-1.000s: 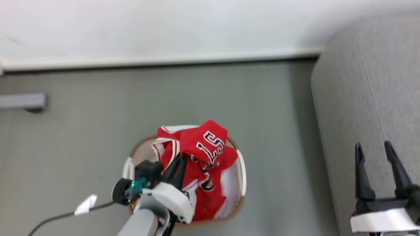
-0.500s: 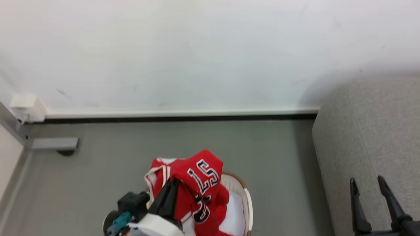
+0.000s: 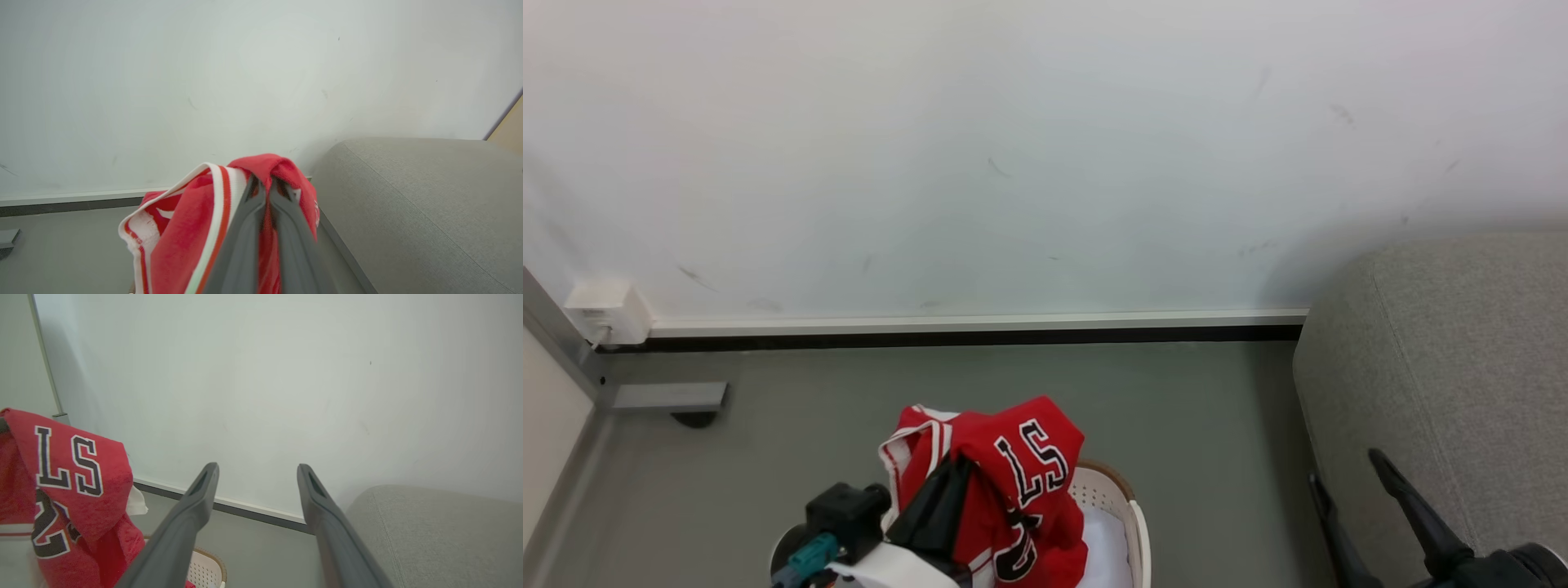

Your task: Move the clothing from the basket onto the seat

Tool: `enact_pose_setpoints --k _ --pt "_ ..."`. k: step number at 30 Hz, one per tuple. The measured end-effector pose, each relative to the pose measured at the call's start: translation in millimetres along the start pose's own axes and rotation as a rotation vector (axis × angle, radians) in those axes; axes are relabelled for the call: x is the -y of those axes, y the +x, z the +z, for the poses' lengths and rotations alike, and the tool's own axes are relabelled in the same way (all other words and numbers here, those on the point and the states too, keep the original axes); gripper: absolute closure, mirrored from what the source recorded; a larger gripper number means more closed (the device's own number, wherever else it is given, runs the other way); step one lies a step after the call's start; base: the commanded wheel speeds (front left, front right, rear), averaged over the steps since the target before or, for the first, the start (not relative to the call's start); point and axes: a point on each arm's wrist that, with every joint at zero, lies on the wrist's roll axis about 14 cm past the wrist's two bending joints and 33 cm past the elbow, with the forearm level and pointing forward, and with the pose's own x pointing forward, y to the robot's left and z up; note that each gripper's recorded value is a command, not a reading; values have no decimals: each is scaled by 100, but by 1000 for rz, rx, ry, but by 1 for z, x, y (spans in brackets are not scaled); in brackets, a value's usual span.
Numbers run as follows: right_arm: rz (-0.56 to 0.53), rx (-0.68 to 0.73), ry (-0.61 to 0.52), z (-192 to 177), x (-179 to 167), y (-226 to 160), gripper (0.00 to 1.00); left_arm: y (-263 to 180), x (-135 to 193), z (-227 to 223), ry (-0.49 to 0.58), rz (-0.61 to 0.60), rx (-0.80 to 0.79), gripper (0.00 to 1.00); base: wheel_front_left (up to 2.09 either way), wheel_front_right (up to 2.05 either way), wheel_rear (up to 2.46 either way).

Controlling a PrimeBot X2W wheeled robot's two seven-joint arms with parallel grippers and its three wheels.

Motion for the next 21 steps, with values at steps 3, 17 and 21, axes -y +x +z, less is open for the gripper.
enact_pose_setpoints --k 3,17,21 --pt "112 -4 -45 4 -16 6 0 1 6 4 1 -34 -4 100 0 0 0" --pt "563 -97 -156 -3 -88 15 0 8 64 25 71 -320 0 100 0 0 0" --pt "633 -134 -180 -8 -97 14 0 5 81 26 79 -391 -2 100 0 0 0"
